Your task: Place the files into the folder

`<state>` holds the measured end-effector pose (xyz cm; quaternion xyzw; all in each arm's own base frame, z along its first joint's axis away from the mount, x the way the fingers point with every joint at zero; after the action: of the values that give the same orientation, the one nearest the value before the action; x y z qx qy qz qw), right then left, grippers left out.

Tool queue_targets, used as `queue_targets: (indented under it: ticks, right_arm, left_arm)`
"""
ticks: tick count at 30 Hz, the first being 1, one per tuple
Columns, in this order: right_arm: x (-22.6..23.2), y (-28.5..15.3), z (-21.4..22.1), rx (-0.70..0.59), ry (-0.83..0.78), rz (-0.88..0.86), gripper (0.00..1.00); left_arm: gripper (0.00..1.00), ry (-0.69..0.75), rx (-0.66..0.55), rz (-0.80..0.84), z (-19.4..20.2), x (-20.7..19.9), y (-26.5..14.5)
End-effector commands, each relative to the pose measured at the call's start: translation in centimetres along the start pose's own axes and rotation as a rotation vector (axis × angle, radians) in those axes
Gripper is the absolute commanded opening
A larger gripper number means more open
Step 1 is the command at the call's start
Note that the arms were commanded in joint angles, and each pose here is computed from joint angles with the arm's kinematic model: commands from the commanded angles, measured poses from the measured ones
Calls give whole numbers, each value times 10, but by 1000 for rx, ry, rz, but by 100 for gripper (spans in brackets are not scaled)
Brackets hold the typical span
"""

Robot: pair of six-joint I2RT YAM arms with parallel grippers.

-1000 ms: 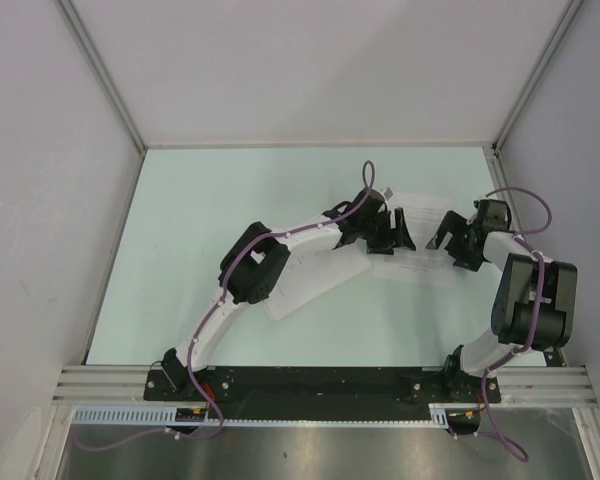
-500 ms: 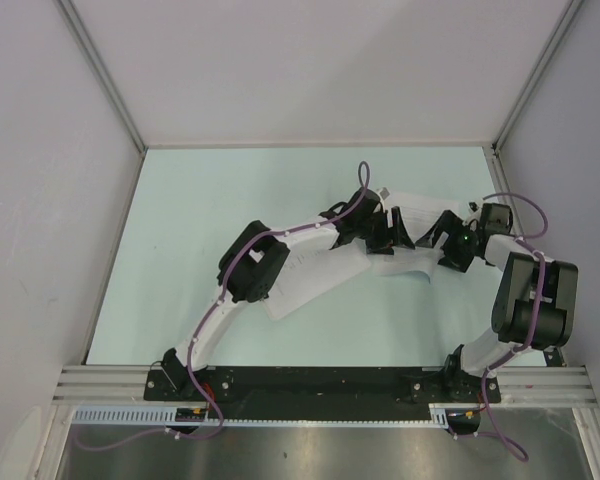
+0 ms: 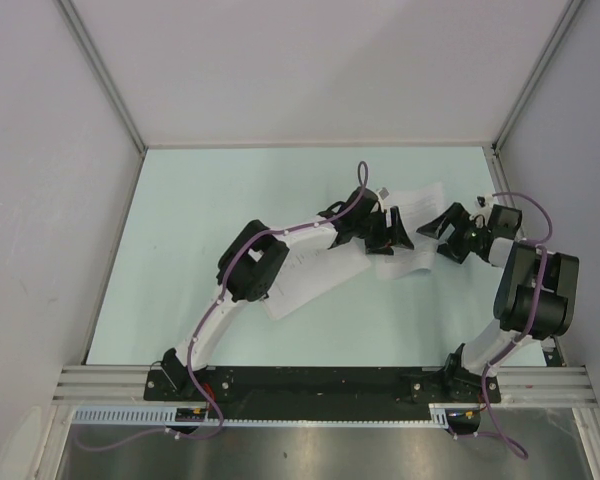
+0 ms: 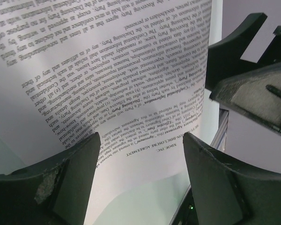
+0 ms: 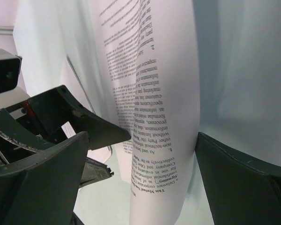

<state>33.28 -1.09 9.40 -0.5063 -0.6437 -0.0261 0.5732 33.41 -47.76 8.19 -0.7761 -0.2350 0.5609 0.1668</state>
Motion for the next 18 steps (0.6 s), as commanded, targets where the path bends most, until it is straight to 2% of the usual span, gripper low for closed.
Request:
queue_targets:
  ticks: [1,11,18]
  right_arm:
    - [-2,1,-18,-51,-75,-63,100]
    - [-3,18,-29,-32,-161,-153,100]
    - [-4,30,-46,-26,-227,-147,98]
  left_arm:
    - [78,-17,57,-42,9,17,0]
    - [78,-17,75,-42,10,24,0]
    - [79,-15,76,-42,7,26,-1]
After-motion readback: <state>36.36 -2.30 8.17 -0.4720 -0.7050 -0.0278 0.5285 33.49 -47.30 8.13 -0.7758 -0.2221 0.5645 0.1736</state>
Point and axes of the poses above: each gripper's point midway between its finger pads, its own y axis out along the fingers, its own x axis along the line the jaws close on, z = x × y, the point moved 6 cm from there along -y, back along the fingers, and after that the axes turned 2 degrees about y, right-handed, at the moved point
